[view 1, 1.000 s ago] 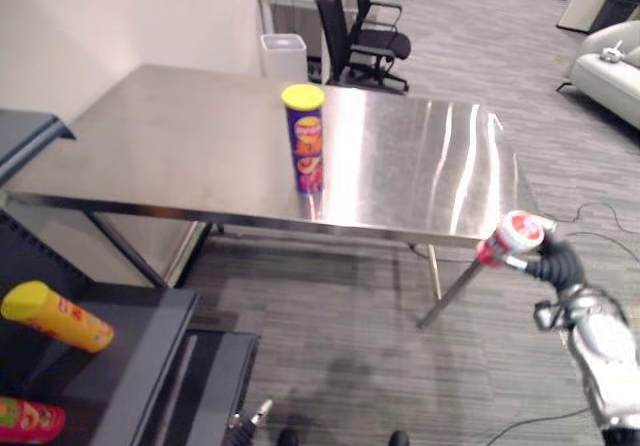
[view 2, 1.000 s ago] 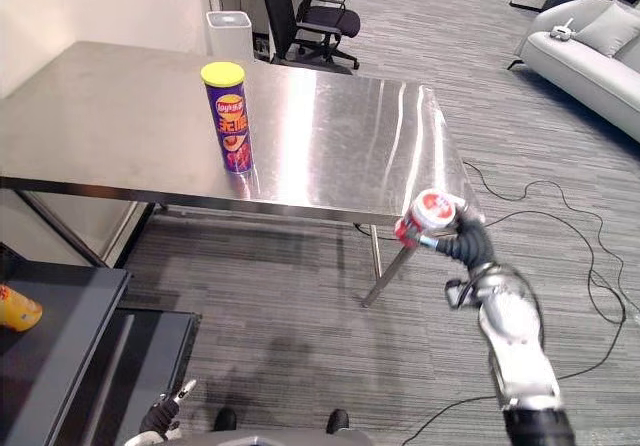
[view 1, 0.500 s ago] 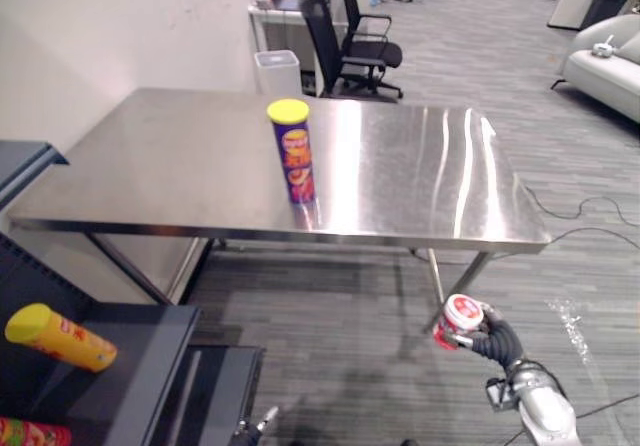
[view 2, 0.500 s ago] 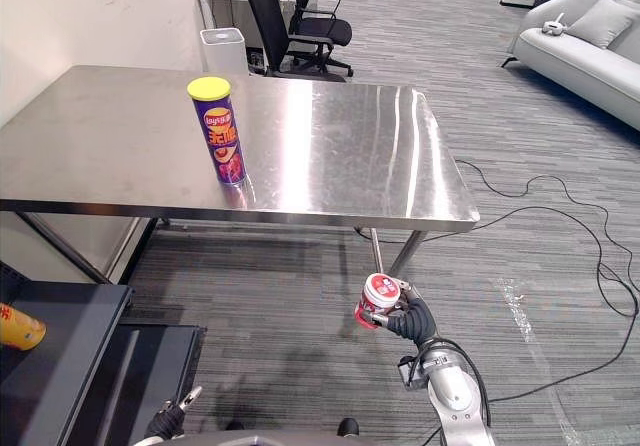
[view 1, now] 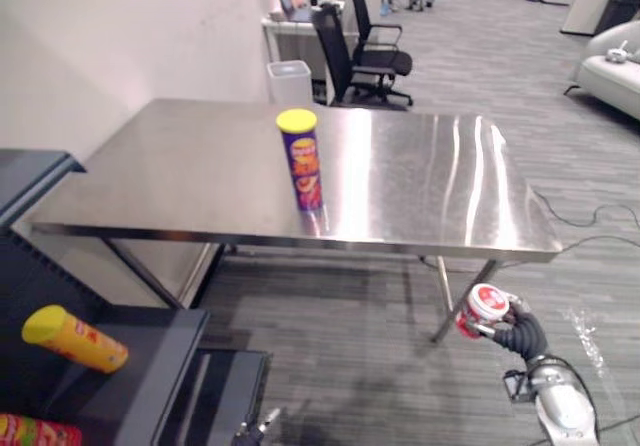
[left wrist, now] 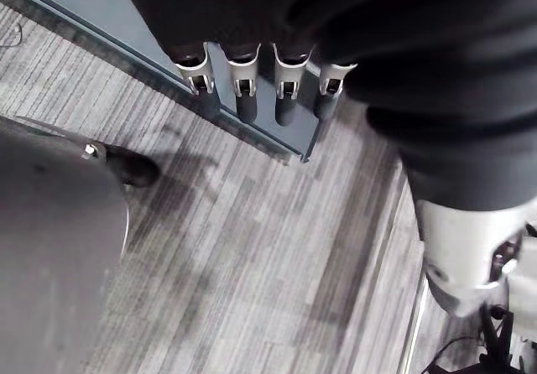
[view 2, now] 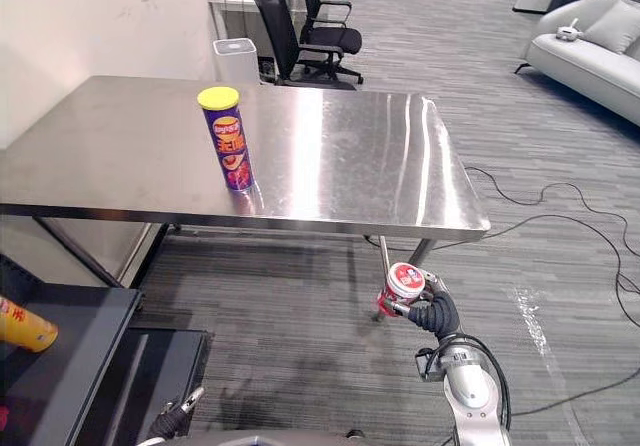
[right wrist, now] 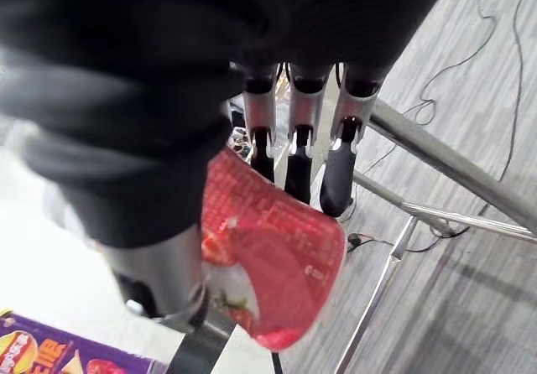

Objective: Put the gum and the chips on the shelf.

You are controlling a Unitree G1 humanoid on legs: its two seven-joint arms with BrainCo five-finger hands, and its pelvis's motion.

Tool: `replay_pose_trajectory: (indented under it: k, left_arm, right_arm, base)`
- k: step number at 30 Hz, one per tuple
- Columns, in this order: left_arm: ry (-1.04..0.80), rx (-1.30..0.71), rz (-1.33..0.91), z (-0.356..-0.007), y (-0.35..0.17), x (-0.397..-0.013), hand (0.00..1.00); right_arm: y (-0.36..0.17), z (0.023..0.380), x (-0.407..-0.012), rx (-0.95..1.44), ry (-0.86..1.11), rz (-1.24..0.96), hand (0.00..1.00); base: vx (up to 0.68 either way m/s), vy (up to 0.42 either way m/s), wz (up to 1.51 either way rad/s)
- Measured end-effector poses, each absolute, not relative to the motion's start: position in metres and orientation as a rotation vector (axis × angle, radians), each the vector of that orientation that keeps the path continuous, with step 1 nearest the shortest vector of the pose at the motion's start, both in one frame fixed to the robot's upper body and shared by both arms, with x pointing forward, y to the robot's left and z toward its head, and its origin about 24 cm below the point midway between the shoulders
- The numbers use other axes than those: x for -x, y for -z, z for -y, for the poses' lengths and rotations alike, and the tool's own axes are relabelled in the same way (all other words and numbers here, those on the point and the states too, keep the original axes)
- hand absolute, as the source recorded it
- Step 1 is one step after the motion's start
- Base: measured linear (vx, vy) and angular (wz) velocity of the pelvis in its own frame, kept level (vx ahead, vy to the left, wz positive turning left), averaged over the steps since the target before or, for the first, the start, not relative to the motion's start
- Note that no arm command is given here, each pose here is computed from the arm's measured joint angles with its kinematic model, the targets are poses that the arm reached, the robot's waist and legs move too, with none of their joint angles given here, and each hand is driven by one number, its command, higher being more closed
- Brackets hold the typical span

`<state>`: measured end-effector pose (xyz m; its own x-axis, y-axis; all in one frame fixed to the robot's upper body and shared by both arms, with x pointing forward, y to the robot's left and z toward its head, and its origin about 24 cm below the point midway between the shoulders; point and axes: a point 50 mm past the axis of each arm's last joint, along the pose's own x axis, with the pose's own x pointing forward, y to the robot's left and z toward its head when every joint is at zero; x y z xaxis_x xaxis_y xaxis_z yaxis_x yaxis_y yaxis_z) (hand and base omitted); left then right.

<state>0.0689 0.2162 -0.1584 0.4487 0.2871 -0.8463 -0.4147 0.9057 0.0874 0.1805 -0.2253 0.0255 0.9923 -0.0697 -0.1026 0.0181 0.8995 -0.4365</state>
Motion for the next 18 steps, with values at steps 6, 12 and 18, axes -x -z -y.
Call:
replay_pose_trajectory:
  k: [6, 12, 18]
  left_arm:
    - [-0.509, 0.165, -1.019, -0.226, 0.158, -0.06, 0.0]
    - [-0.633, 0.237, -1.083, -0.228, 0.162, -0.032, 0.0]
    - [-0.646, 0.228, -0.991, -0.24, 0.154, -0.052, 0.0]
  right_arm:
    - [-0.037, 0.231, -0.186, 0.509, 0.025, -0.08, 1.0]
    - [-0.059, 0.238, -0.195, 0.563, 0.036, 0.004, 1.0]
    - [-0.057, 0.244, -0.191, 0.522, 0.107, -0.012, 1.0]
  base:
    - [-0.09, -0.056, 0.31]
    - [-0.07, -0.125, 0.74]
    - [-0.03, -0.094, 1.0]
